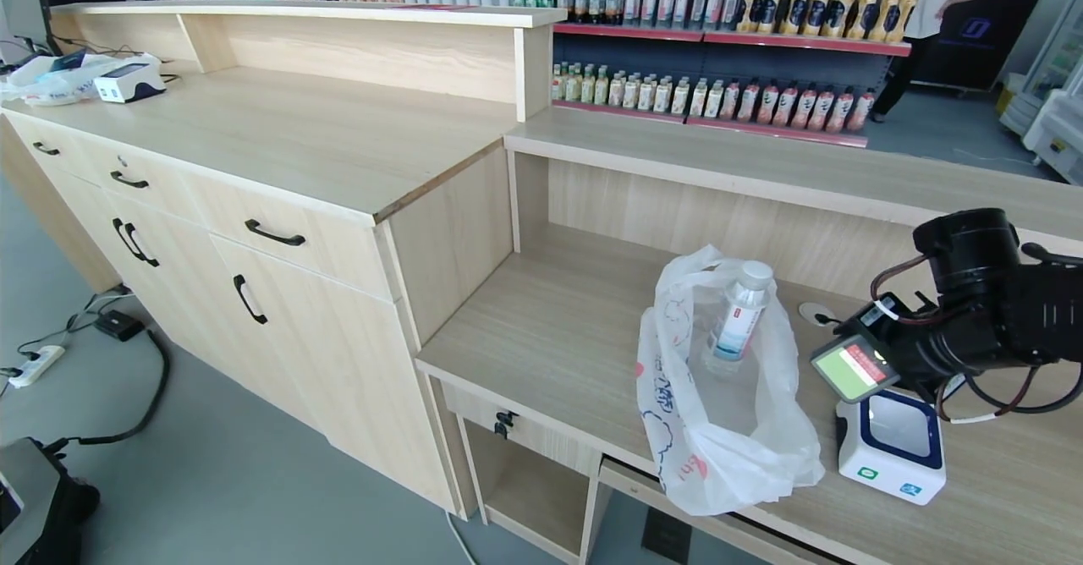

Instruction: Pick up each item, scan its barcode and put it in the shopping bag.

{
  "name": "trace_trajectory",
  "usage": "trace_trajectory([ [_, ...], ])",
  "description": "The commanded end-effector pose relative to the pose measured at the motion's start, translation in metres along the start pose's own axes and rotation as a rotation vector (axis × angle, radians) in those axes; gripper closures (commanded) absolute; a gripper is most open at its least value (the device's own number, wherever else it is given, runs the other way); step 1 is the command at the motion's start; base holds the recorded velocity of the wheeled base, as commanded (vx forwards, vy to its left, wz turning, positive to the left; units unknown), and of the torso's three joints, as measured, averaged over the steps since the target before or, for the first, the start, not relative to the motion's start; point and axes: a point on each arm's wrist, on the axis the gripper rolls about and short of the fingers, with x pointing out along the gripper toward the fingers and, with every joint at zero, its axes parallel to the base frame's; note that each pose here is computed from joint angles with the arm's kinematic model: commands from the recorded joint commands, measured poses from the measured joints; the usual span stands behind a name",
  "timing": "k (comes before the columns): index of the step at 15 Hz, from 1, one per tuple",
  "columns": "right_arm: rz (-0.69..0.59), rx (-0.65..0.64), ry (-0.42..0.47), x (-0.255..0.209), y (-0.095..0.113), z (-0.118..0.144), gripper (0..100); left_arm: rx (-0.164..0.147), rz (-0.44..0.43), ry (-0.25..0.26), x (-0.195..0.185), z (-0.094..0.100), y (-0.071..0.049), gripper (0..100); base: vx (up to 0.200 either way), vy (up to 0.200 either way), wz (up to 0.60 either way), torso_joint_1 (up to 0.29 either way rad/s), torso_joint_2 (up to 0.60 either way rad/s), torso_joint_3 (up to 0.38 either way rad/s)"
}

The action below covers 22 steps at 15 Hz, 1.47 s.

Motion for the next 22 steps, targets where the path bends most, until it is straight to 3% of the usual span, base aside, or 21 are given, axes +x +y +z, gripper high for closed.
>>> trace_trajectory([
  [1, -0.046, -0.021, 0.040, 0.024, -0.001, -0.009, 100, 0.000, 0.001, 0.000, 0.000, 0.000, 0.000, 0, 0.000, 0.000, 0.00, 0.000, 0.00, 0.000],
  [11, -0.043, -0.051, 0.059, 0.038, 0.006, -0.019, 100, 0.000, 0.001, 0.000, 0.000, 0.000, 0.000, 0, 0.000, 0.000, 0.00, 0.000, 0.00, 0.000],
  [14, -0.051, -0.068, 0.003, 0.030, 0.008, -0.015, 100, 0.000, 0.001, 0.000, 0.000, 0.000, 0.000, 0, 0.000, 0.000, 0.00, 0.000, 0.00, 0.000],
  [22, -0.150, -0.096, -0.044, 0.021, -0.011, -0.021, 100, 0.000, 0.001, 0.000, 0.000, 0.000, 0.000, 0, 0.000, 0.000, 0.00, 0.000, 0.00, 0.000],
])
